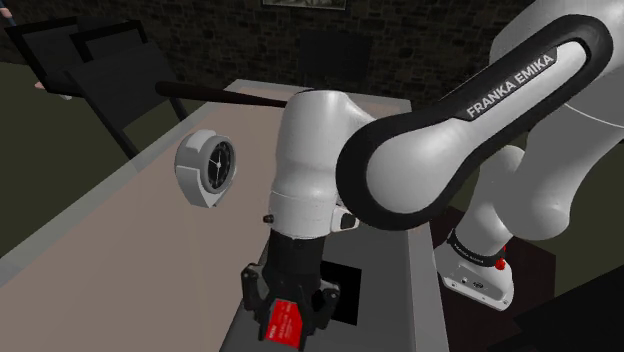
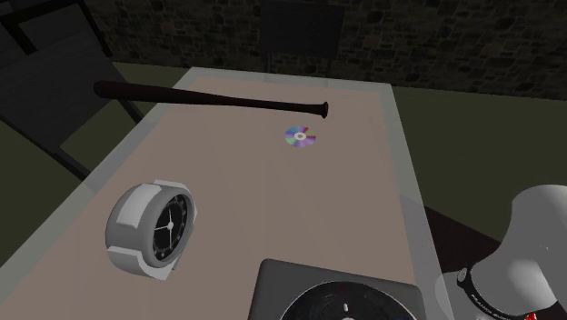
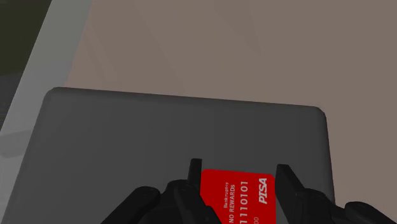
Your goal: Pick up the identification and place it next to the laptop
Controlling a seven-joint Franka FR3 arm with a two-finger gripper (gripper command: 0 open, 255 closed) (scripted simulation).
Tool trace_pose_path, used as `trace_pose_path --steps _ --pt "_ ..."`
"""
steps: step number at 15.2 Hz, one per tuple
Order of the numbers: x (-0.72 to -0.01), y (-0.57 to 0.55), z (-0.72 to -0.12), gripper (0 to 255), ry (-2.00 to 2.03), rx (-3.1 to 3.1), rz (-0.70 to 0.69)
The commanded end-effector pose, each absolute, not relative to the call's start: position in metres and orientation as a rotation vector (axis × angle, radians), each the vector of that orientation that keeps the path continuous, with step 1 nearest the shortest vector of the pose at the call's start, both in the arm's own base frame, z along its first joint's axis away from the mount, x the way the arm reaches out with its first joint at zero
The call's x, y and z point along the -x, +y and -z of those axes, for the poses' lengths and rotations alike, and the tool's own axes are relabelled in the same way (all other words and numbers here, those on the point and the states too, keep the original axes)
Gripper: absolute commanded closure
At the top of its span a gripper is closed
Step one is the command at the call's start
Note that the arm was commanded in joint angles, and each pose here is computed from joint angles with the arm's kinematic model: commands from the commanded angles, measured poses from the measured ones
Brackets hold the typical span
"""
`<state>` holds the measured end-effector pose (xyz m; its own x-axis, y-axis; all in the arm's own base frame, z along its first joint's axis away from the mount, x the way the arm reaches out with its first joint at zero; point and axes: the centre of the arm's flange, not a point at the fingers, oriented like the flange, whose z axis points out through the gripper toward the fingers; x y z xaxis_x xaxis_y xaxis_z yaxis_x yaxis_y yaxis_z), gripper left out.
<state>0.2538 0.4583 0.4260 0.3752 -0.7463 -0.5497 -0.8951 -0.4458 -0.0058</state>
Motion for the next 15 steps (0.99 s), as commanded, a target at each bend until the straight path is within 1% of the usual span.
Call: trace_pose_path --steps 1,15 --pt "-0.234 0.477 -0.425 255 1.445 2.335 -0.696" --pt "-0.1 0.605 -0.426 255 1.445 2.335 -0.696"
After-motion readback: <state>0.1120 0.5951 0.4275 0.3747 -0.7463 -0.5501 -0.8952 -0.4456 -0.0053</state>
